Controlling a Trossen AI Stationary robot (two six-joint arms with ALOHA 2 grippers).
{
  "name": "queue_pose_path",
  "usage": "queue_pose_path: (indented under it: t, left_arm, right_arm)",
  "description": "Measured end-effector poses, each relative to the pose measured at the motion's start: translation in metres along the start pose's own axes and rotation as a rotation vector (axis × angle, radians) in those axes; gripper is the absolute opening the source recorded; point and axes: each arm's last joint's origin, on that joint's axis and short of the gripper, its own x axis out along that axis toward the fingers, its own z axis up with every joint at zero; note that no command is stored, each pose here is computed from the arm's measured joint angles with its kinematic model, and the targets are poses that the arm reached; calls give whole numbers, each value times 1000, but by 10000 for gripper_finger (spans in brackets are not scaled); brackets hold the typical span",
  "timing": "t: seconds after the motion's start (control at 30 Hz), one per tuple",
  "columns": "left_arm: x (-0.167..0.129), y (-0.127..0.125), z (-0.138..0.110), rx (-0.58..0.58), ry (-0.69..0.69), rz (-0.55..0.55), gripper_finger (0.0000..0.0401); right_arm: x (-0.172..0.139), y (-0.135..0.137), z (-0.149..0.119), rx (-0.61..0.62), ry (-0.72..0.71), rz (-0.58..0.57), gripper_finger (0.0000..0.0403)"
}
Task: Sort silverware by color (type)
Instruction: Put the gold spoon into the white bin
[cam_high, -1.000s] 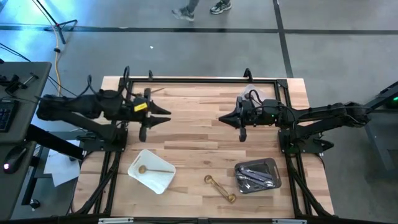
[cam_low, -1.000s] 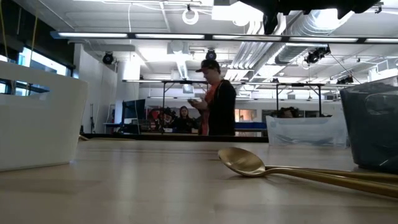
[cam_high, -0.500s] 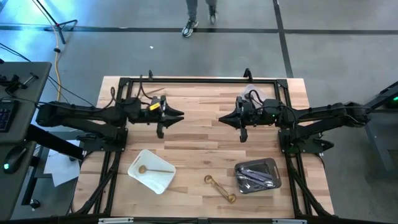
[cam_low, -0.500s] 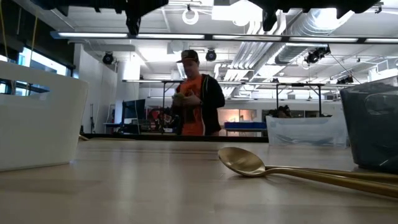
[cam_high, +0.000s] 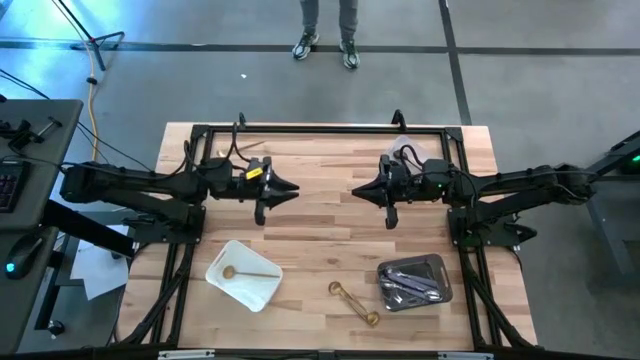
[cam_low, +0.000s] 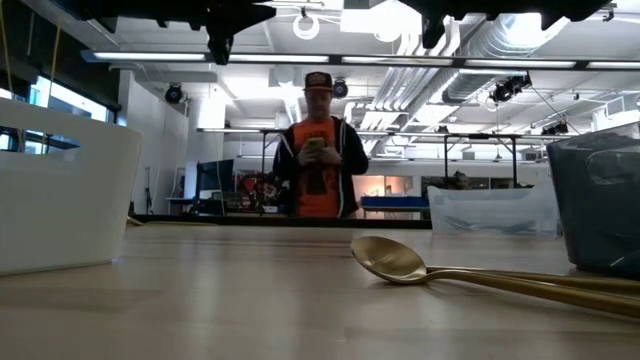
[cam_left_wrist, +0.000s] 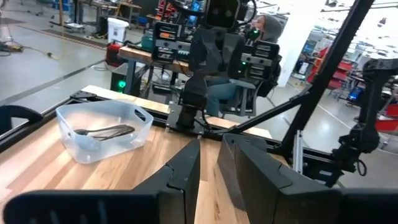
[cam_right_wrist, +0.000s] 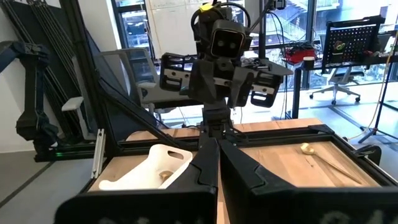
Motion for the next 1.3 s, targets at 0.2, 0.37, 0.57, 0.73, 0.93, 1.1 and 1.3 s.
queue_pose_path:
  t: [0.2,0.37,0.57,0.73,0.93,1.1,1.3]
  left_arm:
    - [0,0,0,0,1,-6,87]
    - [0,0,0,-1,4,-1,87]
    - [0,0,0,0,4,2,87]
    - [0,0,-1,-1,7,3,87]
    - [0,0,-1,-7,14,5,87]
    - [0,0,-2,-37,17,5,87]
    - [0,0,-1,-32,16,-3,87]
  right_arm:
    - [0,0,0,-1,-1,-17,0]
    - [0,-1,0,0,-2,-31,0]
    - [0,0,0,31,4,-41,0]
    - [18,15,16,0,213,-69,0]
    - [49,41,36,4,431,117,0]
    - [73,62,47,200,508,264,0]
    - [99,101,41,327,668,304,0]
